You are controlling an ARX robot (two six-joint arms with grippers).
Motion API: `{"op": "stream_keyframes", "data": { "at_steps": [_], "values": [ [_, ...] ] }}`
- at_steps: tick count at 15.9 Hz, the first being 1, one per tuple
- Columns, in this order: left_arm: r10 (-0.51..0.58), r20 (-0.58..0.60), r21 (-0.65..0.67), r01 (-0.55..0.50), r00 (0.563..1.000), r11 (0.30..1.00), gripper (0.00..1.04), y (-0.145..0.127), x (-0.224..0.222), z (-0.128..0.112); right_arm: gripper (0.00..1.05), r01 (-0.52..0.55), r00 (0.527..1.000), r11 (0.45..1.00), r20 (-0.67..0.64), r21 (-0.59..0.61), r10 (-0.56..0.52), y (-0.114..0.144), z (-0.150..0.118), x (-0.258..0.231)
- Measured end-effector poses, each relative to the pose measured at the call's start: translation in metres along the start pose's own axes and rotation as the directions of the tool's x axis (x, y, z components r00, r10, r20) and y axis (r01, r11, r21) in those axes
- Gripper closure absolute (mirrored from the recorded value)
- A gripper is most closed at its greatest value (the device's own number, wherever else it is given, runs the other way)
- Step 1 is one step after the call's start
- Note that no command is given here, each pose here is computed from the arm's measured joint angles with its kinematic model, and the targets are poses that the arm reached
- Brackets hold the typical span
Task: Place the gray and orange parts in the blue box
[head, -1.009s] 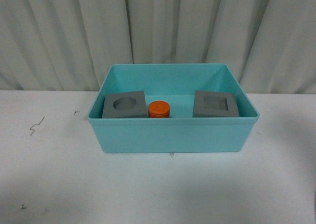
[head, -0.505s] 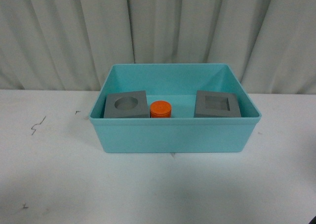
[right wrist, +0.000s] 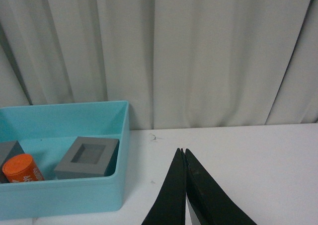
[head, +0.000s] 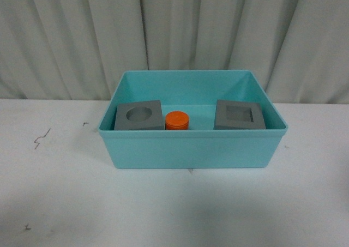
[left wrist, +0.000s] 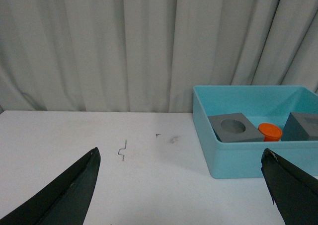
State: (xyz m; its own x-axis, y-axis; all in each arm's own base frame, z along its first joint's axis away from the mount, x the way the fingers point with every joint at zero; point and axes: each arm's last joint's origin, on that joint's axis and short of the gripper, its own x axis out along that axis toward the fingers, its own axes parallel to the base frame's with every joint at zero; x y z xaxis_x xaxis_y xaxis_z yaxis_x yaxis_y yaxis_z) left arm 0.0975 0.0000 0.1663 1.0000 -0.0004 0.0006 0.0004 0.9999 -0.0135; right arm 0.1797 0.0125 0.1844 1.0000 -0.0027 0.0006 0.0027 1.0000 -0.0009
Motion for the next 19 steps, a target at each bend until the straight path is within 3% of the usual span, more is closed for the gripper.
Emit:
{"op": "stream_keyframes", "data": {
  "at_steps": [6,8,19],
  "values": [
    [0.001,0.000,0.000,-0.001,1.000,1.000,0.07,0.000,0.000,0.000,1.03,0.005,1.000,1.000,0.027,0.000,-0.005,-0.013,-0.013,-0.030],
    [0.001,0.000,0.000,-0.001,1.000,1.000,0.07,0.000,0.000,0.000,1.03,0.005,0.999,1.000,-0.038,0.000,-0.005,-0.013,-0.024,-0.037],
    [0.000,0.000,0.000,0.000,1.000,1.000,0.07,0.000,0.000,0.000,1.03,0.005,1.000,1.000,0.014,0.000,-0.005,-0.013,-0.014,-0.063]
  ]
}}
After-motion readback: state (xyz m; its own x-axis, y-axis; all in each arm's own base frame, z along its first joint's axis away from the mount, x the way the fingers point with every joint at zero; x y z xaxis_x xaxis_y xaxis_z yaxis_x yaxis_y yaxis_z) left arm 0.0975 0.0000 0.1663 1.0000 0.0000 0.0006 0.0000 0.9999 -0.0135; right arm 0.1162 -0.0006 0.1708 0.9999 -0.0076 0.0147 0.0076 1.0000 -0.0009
